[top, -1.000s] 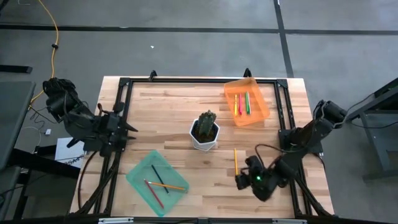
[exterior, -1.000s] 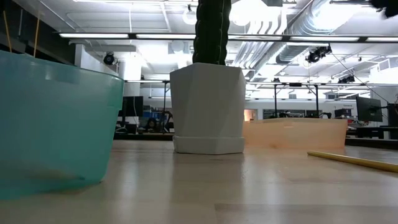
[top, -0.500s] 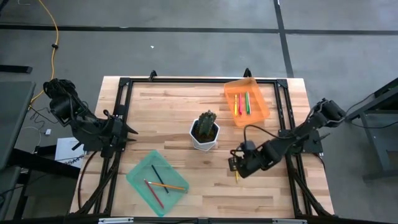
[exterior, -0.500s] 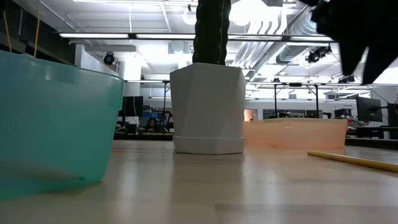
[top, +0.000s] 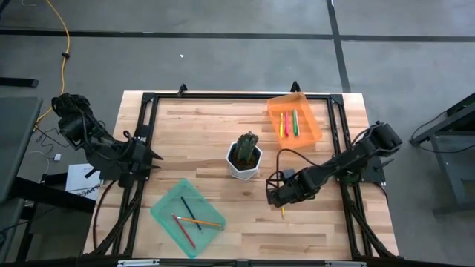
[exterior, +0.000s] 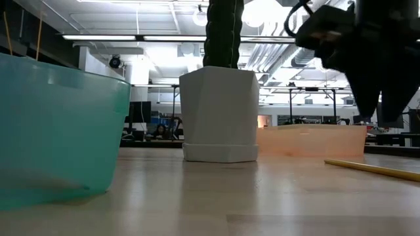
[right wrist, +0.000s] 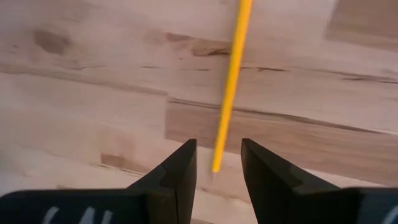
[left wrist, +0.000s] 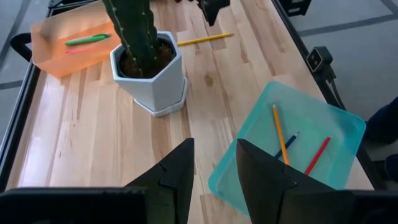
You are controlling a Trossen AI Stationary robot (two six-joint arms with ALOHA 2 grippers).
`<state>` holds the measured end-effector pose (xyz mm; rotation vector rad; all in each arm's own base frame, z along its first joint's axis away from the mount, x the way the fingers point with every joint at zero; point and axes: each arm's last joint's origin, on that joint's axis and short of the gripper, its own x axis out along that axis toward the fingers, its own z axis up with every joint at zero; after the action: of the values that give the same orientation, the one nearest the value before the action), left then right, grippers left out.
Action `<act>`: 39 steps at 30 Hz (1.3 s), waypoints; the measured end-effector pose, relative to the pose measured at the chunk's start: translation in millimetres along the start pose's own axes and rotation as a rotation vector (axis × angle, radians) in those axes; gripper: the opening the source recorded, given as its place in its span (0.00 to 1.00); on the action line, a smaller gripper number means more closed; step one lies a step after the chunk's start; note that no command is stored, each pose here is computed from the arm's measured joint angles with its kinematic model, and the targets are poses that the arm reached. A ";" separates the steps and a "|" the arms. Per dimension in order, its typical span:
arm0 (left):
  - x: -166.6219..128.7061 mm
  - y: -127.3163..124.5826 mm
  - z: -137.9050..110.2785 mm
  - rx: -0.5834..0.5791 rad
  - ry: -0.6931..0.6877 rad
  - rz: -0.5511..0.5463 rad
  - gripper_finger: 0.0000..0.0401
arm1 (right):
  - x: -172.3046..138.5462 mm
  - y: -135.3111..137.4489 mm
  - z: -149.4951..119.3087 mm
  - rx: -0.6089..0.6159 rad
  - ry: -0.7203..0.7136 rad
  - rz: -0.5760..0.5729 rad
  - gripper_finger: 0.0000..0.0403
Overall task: Sort pens & pencils
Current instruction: Put the yellow pencil into the green bin
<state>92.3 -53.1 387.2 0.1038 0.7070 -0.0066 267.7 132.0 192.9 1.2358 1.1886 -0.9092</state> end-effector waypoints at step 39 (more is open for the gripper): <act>-5.3 4.9 -4.6 0.007 0.001 -0.003 0.27 | 44.3 6.5 -5.3 0.015 0.082 -0.106 0.28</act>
<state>85.4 -47.9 387.7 0.1091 0.7078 -0.0116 281.6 142.3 151.3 1.2417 1.3247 -0.9550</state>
